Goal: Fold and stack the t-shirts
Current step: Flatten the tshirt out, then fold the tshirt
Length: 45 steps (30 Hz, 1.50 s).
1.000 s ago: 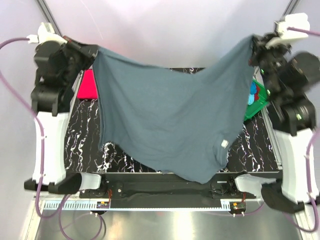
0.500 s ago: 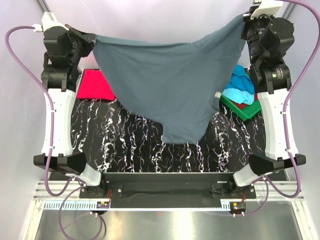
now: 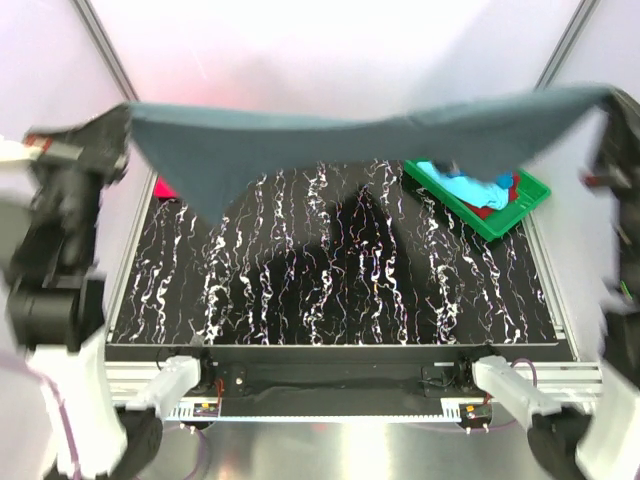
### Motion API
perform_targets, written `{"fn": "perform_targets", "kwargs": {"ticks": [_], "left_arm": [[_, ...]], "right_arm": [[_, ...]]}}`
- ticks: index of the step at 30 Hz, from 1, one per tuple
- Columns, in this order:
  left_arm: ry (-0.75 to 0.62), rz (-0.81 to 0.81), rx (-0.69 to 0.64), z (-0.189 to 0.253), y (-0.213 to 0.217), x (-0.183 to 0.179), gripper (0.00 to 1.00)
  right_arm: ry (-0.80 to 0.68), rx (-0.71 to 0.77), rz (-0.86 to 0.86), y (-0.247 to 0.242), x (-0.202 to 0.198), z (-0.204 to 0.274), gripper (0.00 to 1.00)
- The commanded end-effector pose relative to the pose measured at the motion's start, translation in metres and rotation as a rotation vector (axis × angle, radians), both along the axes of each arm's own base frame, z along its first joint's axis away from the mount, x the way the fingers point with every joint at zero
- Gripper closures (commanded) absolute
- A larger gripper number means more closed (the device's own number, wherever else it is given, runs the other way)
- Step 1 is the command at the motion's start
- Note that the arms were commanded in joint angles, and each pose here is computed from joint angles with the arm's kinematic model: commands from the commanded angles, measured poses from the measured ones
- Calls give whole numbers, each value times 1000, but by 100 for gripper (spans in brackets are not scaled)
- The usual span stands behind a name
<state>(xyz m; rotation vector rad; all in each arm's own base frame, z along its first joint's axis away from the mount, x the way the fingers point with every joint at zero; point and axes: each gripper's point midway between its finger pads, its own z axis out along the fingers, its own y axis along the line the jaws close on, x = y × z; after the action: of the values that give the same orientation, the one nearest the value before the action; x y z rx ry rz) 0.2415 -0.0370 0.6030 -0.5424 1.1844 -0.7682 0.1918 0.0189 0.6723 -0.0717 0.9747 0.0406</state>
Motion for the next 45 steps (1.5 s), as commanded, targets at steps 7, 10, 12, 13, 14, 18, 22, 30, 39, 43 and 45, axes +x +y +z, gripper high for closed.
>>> {"fn": "perform_targets", "kwargs": {"ticks": [7, 10, 12, 13, 14, 18, 22, 30, 39, 43, 45], "left_arm": [[-197, -44, -113, 28, 0, -105, 100], [-205, -62, -107, 32, -3, -117, 100], [-210, -47, -94, 35, -1, -123, 100], [-213, -10, -102, 36, 6, -123, 100], [-211, 6, -104, 35, 9, -122, 100], [-136, 91, -54, 20, 20, -85, 100], [63, 136, -60, -43, 26, -15, 100], [422, 222, -10, -202, 38, 109, 100], [738, 250, -37, -362, 92, 211, 100], [723, 102, -86, -386, 105, 252, 100], [725, 67, -48, -391, 115, 270, 100]], "right_arm": [[-186, 65, 37, -20, -114, 22, 100], [-218, 72, 43, -23, -134, 31, 100], [-206, 54, 32, -22, -128, 32, 100], [-207, 44, 23, -23, -126, 34, 100], [-189, 28, 11, -21, -113, 33, 100], [-93, -58, -105, -23, -54, 26, 100], [68, -129, -137, -8, 43, -21, 100], [190, -183, -38, 37, 180, -148, 100], [380, -159, -126, 49, 343, -340, 100], [459, -186, -28, 75, 397, -386, 100], [450, -195, 26, 89, 411, -381, 100]]}}
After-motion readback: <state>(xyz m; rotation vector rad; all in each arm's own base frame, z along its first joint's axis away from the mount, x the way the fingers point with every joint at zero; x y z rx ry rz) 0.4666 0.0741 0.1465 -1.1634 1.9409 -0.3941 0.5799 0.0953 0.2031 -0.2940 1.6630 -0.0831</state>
